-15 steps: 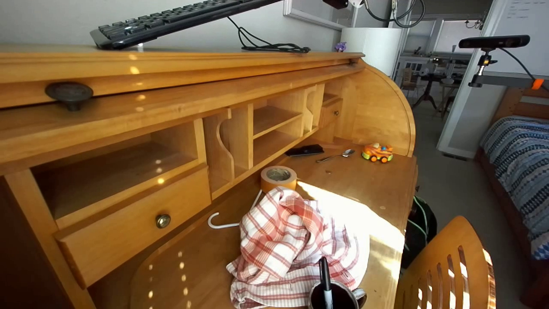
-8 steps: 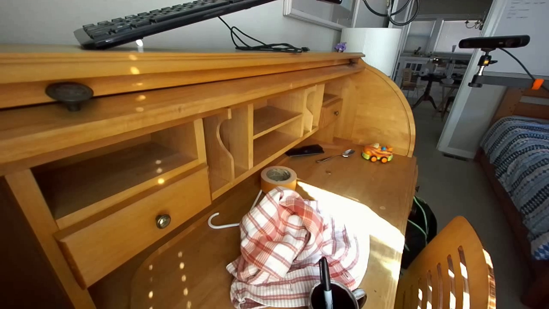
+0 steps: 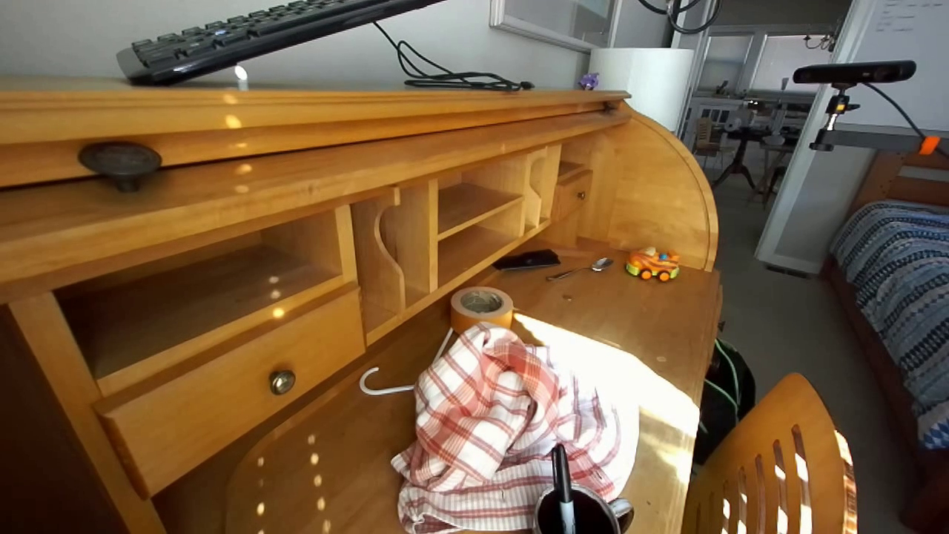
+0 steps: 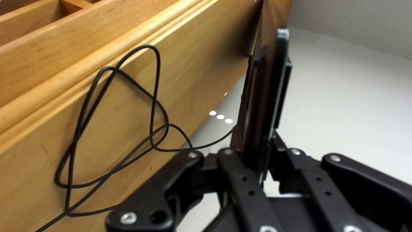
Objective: Move the keyboard to the bottom
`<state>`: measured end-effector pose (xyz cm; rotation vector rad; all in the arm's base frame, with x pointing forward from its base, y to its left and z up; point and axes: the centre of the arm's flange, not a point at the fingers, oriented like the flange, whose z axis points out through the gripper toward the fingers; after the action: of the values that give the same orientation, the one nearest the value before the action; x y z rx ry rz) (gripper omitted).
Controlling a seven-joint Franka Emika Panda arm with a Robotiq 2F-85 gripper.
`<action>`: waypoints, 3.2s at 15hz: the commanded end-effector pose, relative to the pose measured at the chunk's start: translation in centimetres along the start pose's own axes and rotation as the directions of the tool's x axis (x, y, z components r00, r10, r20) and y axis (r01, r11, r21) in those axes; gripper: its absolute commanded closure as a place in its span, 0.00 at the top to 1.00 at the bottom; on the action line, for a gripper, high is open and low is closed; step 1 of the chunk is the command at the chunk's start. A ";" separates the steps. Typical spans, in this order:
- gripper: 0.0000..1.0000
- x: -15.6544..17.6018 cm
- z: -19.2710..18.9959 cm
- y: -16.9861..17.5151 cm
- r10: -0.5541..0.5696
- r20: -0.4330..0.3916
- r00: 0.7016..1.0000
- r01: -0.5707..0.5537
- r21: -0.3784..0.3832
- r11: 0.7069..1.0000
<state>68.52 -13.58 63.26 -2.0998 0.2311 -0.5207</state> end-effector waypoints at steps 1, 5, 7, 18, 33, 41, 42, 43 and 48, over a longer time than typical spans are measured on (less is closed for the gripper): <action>0.05 -1.8 -0.2 0.0 -0.010 -0.004 1.000 0.010 0.039 0.999; 0.05 -1.5 -1.3 0.2 0.030 0.069 0.997 -0.041 0.162 0.986; 0.05 -1.3 -2.0 0.8 0.055 0.126 0.991 -0.082 0.224 0.971; 0.05 1.4 -8.3 6.1 0.186 0.376 0.908 -0.351 0.438 0.827; 0.05 -0.3 -9.6 8.9 0.174 0.645 0.744 -0.504 0.371 0.780; 0.05 -2.5 -11.0 13.1 0.134 0.674 0.727 -0.445 0.312 0.840; 0.05 -2.8 -10.7 13.7 0.133 0.678 0.723 -0.434 0.296 0.851; 0.05 -3.4 -10.3 14.4 0.137 0.673 0.727 -0.422 0.280 0.862; 0.05 -5.1 -9.9 19.3 0.164 0.626 0.762 -0.385 0.235 0.893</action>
<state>61.34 -28.00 52.42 -1.7122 0.0735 0.3252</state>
